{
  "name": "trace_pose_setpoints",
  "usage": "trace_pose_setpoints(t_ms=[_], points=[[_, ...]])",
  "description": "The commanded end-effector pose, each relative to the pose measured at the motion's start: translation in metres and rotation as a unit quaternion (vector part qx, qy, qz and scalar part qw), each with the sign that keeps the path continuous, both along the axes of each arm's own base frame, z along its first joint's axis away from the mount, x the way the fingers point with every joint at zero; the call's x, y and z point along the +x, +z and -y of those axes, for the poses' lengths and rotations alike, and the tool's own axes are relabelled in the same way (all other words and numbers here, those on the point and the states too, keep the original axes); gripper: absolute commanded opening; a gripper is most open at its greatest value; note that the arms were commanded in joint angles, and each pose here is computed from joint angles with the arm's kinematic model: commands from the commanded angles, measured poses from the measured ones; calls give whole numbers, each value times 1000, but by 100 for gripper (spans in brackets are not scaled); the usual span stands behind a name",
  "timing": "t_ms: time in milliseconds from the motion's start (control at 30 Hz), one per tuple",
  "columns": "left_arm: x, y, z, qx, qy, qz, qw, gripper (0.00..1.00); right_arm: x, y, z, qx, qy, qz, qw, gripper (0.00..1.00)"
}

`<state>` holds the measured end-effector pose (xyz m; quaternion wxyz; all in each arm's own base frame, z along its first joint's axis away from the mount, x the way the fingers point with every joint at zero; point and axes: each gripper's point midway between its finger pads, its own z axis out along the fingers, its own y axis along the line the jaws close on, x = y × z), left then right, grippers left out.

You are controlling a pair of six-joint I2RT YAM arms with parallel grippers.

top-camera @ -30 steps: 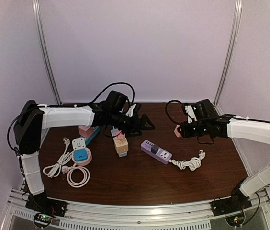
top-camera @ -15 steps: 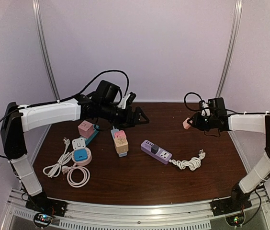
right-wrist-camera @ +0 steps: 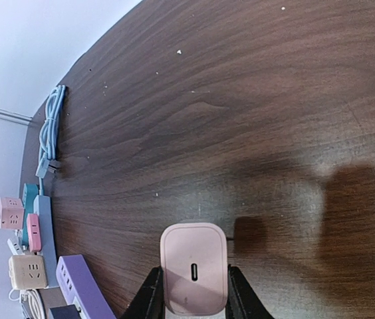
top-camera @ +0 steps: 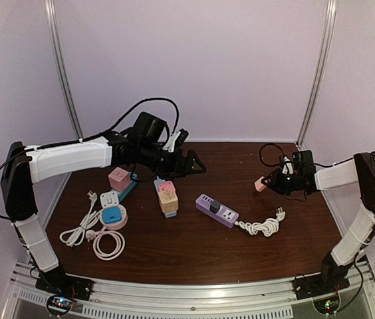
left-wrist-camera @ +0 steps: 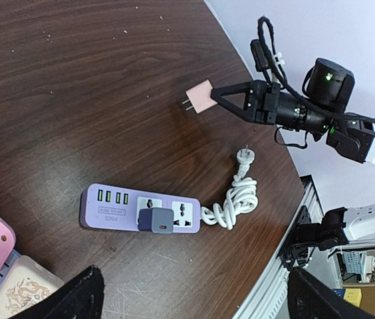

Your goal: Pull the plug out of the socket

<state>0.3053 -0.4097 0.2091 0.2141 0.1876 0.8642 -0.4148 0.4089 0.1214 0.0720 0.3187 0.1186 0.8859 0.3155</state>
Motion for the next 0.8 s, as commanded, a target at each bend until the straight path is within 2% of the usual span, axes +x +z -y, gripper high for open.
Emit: trace_pose_setpoints(t_ms=[0,100,233,433,600,767], points=[[0,13,1,-12,-3,22,1000,98,1,-5,6,17,-2,5,1000,20],[0,12,2,-13,-2,20,1000,98,-2,-12,11,18,-4,-5,1000,22],[1,9,2,-12,-1,18,1000,97,-5,-20,19,16,-9,-21,1000,33],[2,7,3,-10,2,14,1000,98,-10,-32,32,-16,-26,-55,998,58],[3,6,3,-11,5,13,1000,98,-11,-23,46,-56,-47,-58,996,77],[5,0,2,-6,11,12,1000,98,-14,1,53,-119,-54,-47,990,86]])
